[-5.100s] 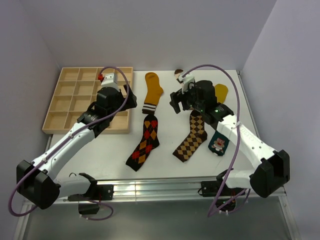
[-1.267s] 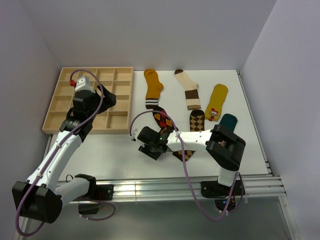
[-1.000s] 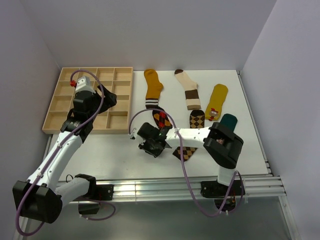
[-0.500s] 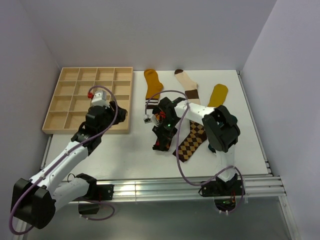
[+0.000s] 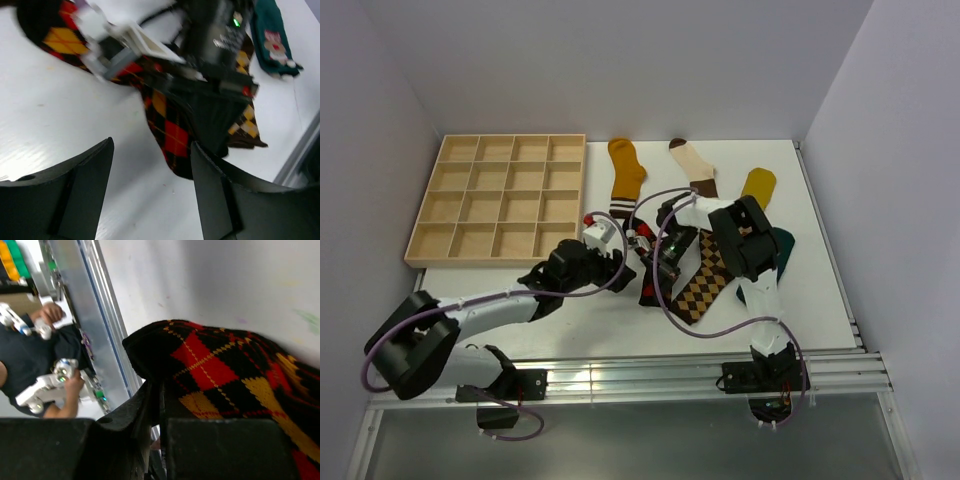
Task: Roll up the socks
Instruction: Roll the sock at the center of the board.
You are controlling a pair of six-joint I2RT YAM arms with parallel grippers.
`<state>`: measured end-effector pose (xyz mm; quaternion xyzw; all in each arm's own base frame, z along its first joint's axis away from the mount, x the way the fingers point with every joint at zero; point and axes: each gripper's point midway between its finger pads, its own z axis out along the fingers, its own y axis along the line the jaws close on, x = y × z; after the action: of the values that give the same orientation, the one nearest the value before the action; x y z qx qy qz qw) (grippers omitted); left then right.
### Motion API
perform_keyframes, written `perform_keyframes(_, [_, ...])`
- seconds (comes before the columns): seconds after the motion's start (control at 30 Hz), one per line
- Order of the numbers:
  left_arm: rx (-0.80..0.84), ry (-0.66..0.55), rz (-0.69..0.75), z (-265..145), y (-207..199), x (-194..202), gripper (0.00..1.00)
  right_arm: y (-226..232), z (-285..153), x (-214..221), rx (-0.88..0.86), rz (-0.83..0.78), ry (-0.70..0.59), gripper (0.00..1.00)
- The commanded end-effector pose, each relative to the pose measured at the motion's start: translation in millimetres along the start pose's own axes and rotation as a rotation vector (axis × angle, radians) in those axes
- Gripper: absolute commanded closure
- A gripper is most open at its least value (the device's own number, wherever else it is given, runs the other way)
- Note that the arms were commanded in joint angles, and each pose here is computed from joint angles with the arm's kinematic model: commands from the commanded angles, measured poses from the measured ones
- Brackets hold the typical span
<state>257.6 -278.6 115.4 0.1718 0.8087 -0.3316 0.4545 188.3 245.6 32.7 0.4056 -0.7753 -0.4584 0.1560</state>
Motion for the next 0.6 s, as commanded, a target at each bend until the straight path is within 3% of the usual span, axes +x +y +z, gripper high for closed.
perform_keyframes(0.0, [0.203,-0.045,0.079,11.3,-40.0,-9.1,0.31,-0.7,-12.1,-11.2,0.019,0.042,-0.048,0.89])
perform_keyframes(0.23, [0.351,0.026,0.089,25.5,-64.7,17.7,0.24,-15.1,-17.1,-7.1,0.033,0.098,-0.062,0.89])
perform_keyframes(0.57, [0.396,0.1,0.097,46.7,-75.3,44.2,0.26,-23.2,-20.6,-6.5,0.048,0.13,-0.073,0.93])
